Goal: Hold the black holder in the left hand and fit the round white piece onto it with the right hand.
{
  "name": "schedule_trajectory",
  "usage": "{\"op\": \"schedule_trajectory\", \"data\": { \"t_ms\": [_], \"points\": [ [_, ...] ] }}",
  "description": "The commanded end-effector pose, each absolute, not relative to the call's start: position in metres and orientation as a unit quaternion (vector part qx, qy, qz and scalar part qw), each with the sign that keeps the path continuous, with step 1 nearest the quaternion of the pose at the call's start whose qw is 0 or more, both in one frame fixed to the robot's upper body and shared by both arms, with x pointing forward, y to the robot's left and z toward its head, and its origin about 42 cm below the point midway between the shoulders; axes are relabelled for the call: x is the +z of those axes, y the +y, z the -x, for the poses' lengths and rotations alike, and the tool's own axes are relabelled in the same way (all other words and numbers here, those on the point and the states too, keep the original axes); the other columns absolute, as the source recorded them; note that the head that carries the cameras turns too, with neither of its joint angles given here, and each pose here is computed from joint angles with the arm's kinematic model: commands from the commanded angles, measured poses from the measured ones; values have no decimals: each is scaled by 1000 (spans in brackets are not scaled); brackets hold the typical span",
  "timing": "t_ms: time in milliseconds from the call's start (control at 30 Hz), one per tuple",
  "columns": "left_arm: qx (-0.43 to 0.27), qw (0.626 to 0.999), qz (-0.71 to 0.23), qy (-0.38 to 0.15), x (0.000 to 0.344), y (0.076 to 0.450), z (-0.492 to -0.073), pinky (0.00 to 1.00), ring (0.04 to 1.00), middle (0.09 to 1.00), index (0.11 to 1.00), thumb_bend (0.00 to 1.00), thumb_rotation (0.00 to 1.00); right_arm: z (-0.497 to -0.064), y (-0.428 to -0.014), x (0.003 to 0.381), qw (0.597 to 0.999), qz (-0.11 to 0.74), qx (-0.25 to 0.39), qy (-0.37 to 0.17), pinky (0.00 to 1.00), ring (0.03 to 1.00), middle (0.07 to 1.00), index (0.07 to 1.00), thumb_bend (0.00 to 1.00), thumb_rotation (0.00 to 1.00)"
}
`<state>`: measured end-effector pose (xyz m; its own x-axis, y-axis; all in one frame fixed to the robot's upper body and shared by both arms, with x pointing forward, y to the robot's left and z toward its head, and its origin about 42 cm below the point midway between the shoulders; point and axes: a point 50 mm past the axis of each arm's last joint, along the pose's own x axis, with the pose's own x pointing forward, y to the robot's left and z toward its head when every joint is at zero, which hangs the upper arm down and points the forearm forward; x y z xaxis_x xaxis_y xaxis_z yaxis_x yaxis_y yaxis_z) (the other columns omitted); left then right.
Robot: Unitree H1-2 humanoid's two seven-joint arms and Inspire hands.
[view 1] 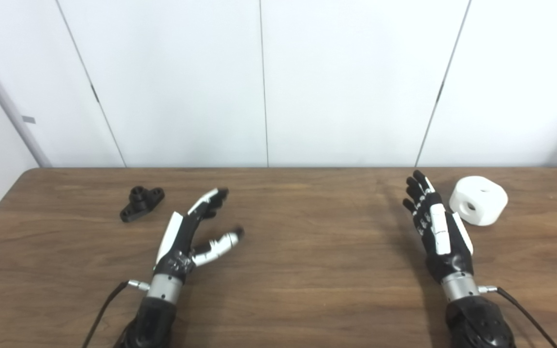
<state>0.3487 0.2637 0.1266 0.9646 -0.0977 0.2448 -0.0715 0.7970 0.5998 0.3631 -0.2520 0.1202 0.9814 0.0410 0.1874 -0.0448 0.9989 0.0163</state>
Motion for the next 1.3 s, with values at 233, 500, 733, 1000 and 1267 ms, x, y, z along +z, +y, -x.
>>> {"op": "schedule_trajectory", "data": {
  "t_ms": [233,500,733,1000,1267],
  "points": [
    [24,909,-386,-157,166,311,-354,688,778,803,824,776,290,-347,-252,93,998,-17,10,-57,948,965,956,955,365,1000],
    [45,910,-386,-146,188,349,-352,743,802,811,822,756,350,-349,-249,90,998,-28,13,-60,966,974,963,959,395,1000],
    [129,888,-397,-192,198,385,-351,729,808,823,815,758,321,-350,-247,89,998,-22,14,-64,968,976,960,961,372,1000],
    [211,868,-387,-230,196,424,-353,772,843,866,842,771,264,-351,-249,88,998,-12,13,-60,957,965,957,959,390,1000],
    [229,845,-442,-193,201,449,-362,805,872,887,861,790,281,-351,-252,88,998,-17,14,-60,969,980,971,972,361,1000]
  ]
}}
